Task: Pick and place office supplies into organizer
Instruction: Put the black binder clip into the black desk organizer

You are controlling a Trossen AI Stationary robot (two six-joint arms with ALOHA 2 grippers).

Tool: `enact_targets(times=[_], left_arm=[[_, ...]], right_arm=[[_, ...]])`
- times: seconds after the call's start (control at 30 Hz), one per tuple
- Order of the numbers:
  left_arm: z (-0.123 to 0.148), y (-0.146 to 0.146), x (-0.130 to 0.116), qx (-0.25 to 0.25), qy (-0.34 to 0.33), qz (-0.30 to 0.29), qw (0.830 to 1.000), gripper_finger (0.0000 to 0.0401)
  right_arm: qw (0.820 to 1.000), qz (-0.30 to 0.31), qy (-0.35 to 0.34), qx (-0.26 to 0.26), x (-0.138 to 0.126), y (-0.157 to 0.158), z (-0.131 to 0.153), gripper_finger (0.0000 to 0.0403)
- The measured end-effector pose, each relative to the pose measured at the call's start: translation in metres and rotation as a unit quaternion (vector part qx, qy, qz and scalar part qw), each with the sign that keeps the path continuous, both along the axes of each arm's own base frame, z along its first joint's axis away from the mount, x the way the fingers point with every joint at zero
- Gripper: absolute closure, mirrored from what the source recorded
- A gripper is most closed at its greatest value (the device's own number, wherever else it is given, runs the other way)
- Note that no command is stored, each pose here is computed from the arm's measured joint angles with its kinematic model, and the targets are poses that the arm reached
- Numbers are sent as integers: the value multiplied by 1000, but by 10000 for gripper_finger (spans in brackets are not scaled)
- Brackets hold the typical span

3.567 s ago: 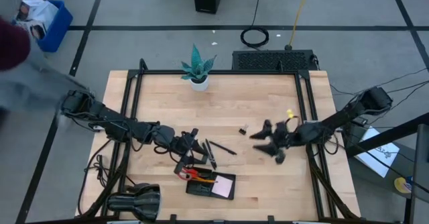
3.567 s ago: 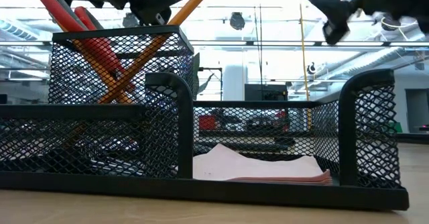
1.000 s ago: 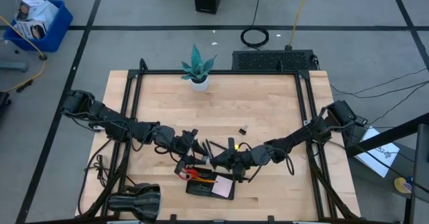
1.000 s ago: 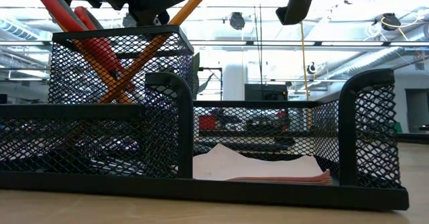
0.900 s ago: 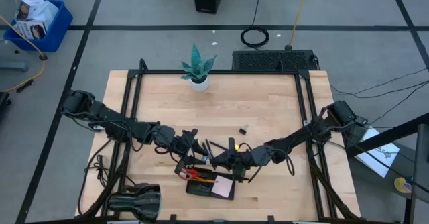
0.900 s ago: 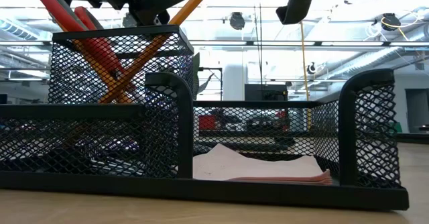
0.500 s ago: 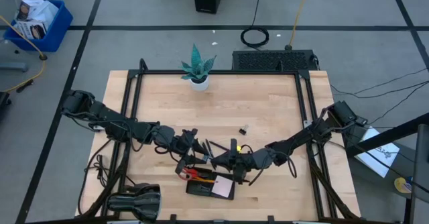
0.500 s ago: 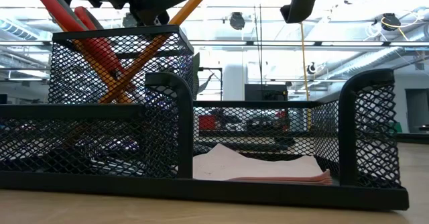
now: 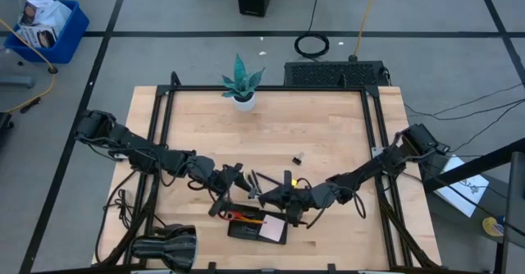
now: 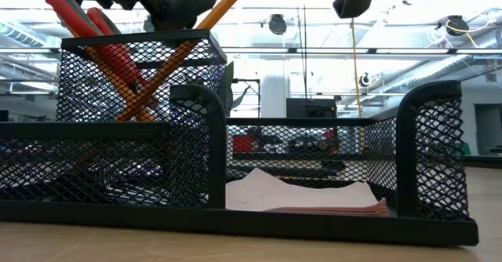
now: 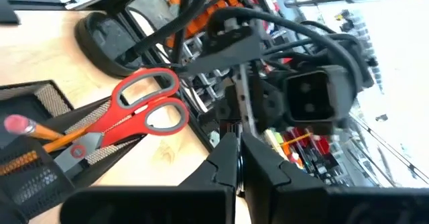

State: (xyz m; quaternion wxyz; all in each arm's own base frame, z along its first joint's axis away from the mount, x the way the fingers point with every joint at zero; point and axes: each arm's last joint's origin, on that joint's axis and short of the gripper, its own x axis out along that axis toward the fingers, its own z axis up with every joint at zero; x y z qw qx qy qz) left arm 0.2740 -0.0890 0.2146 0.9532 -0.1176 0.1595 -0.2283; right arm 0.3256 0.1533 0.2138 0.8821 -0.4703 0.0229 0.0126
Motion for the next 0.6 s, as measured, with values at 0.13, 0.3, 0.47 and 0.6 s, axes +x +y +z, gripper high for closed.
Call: enact_targets(times=[0.13,0.3,0.47,0.6], left_arm=[[3,7,-2,1,7,14,1000,38],[13,18,-9,21,9,51,998,40],[34,27,-23,54,-29,117,991,45],[46,34,-37,86,-35,178,980,44]], right_arm=[[1000,-31,-3,-2,-4,5,1,399],[998,-56,-22,33,-12,17,5,399],[994,-67,-55,71,-21,31,12,399],[985,-88,-78,125,-25,47,28,399]])
